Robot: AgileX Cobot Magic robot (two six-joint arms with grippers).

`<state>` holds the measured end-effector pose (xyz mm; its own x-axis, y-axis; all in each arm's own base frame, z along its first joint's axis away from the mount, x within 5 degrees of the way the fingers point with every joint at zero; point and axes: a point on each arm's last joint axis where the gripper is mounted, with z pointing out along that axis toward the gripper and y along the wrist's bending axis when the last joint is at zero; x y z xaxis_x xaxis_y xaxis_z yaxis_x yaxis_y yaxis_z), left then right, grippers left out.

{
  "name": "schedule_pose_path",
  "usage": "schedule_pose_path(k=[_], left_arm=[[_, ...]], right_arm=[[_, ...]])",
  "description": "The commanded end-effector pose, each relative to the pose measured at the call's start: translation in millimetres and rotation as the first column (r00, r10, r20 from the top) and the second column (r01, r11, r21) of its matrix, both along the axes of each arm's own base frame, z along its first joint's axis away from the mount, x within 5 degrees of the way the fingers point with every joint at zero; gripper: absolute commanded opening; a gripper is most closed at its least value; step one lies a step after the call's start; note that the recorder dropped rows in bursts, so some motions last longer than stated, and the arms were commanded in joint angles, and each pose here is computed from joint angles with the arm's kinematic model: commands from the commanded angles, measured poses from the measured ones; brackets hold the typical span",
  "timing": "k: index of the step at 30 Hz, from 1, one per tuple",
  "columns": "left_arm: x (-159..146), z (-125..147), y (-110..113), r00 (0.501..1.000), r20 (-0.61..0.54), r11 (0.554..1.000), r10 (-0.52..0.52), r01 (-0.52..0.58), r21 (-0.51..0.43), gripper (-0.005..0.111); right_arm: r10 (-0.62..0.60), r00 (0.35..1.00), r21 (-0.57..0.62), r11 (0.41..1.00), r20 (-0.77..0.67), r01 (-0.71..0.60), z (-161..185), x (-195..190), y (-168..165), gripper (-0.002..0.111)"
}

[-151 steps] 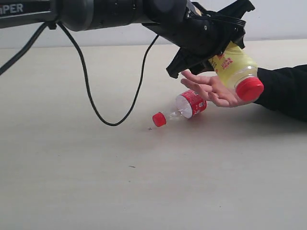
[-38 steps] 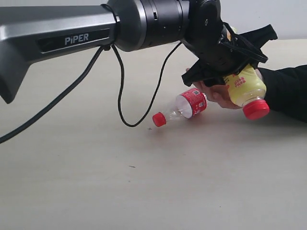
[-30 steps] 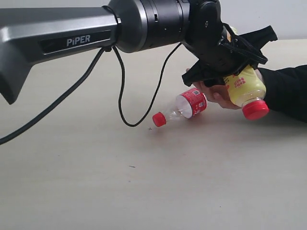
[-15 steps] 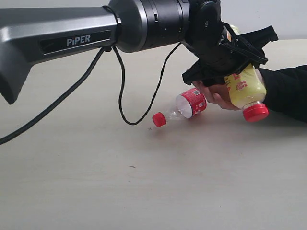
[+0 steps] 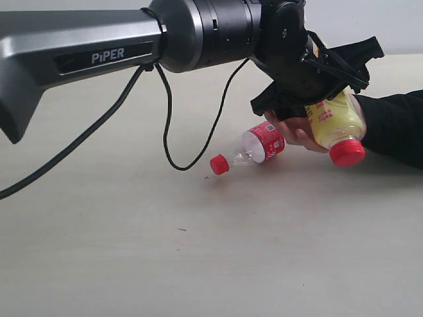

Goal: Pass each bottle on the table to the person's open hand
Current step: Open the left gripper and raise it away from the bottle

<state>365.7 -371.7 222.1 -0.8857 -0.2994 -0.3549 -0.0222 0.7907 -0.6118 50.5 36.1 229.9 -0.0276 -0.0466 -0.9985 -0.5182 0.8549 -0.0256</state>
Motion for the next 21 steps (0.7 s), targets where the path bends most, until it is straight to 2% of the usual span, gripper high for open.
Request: schedule_pose_path(k=[1, 11, 15, 18, 21], left_arm=[[-3, 19, 1, 0.998, 0.055, 1.000, -0.024, 0.025, -0.015, 0.073], [-13, 72, 14, 0.988, 0.147, 0.997, -0.055, 0.061, -0.039, 0.073], [-15, 78, 21, 0.989, 0.136, 0.998, -0.063, 0.066, -0.016, 0.072], [-14, 83, 27, 0.989, 0.131, 0.997, -0.071, 0.071, 0.008, 0.064], [-16, 92, 39, 0.991, 0.110, 0.997, -0.072, 0.068, 0.036, 0.042]], right_arm=[[-0.005, 1.000, 0.006, 1.000, 0.008, 0.005, 0, 0, -1, 0.000], [-0.005, 1.000, 0.006, 1.000, 0.008, 0.005, 0, 0, -1, 0.000], [-0.005, 1.000, 0.006, 1.000, 0.008, 0.005, 0, 0, -1, 0.000], [-0.005, 1.000, 0.006, 1.000, 0.008, 0.005, 0, 0, -1, 0.000], [-0.005, 1.000, 0.006, 1.000, 0.008, 0.005, 0, 0, -1, 0.000]])
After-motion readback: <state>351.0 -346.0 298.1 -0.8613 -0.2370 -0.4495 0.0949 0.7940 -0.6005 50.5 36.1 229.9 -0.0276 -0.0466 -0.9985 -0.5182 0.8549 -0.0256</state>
